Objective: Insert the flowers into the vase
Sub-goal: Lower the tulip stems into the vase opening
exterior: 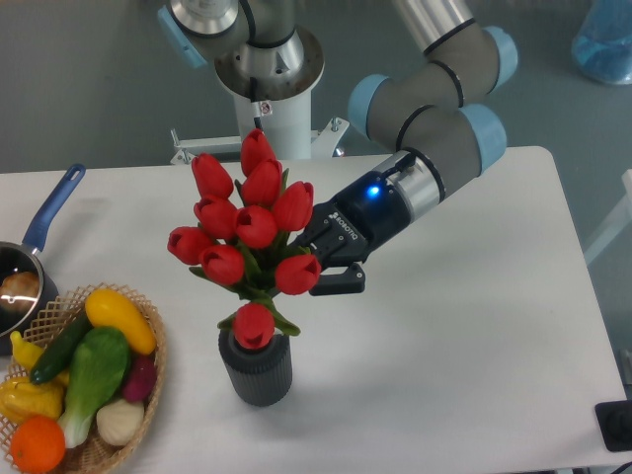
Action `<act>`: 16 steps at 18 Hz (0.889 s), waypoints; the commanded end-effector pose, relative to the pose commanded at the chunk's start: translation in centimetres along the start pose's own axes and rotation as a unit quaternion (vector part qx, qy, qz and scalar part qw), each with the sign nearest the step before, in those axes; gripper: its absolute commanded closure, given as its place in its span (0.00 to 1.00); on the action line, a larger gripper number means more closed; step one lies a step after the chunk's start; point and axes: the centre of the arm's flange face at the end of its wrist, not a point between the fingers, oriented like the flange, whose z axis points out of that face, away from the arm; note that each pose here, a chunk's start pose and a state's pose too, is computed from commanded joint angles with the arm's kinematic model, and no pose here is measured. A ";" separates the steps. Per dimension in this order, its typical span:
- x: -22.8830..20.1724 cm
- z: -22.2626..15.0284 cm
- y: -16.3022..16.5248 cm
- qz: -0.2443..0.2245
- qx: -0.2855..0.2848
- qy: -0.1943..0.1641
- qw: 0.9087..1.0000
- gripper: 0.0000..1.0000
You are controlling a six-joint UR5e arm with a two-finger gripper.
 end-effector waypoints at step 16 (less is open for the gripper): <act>0.7 0.8 1.2 -0.011 0.006 0.007 1.000 0.87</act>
